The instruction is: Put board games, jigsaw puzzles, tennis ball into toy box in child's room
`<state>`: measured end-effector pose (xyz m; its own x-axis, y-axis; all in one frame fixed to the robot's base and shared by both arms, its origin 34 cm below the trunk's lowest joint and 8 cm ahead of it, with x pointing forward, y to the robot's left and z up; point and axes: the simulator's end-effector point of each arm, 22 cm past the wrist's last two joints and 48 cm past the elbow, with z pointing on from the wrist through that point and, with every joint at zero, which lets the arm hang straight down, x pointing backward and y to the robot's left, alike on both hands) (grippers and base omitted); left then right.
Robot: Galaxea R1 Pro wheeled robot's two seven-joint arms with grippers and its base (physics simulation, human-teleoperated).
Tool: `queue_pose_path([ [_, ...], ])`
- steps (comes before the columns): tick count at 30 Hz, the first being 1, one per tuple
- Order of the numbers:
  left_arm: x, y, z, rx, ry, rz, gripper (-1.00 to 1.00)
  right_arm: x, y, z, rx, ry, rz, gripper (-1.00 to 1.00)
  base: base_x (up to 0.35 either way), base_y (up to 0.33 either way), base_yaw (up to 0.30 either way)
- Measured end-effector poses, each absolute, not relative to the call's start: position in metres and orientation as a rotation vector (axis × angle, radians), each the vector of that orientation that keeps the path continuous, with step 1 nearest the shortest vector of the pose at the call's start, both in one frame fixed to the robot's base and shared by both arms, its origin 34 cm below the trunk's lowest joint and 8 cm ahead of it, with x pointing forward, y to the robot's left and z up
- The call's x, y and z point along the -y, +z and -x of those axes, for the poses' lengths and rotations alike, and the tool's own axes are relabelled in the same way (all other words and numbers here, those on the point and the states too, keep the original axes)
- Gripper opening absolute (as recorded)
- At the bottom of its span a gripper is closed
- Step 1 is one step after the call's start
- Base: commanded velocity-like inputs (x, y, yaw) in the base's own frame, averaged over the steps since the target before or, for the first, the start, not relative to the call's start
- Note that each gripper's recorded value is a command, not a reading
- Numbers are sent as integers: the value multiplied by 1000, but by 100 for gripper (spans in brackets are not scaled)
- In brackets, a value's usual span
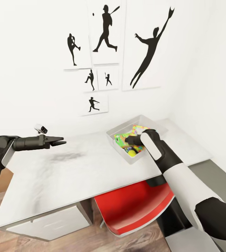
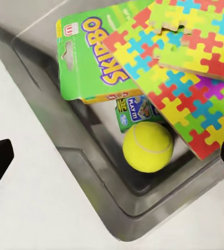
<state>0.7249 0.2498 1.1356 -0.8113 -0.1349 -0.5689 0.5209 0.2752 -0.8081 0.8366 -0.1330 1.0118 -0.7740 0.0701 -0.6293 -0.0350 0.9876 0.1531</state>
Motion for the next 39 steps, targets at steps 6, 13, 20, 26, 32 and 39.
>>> queue_pose_path([
  [6,-255,1143,-724,-1995,-1569,-346,100,118,1059,-840,-2362,255,25,100,-2,0,-45],
  [13,-280,1156,-718,-1979,-1547,-336,100,141,1127,-834,-2261,354,-25,100,0,0,-68],
  [20,-313,1146,-706,-2015,-1461,-329,100,169,1142,-798,-2176,494,-105,100,0,0,-75],
  [26,-337,1133,-690,-2059,-1412,-304,100,179,1105,-753,-2224,634,-151,100,0,0,-75],
  [32,-356,1123,-673,-2090,-1399,-265,100,172,1085,-716,-2224,866,-186,100,-28,0,-75],
  [39,-360,1113,-659,-2112,-1407,-245,100,141,1086,-669,-2135,1211,-153,100,-172,0,-30],
])
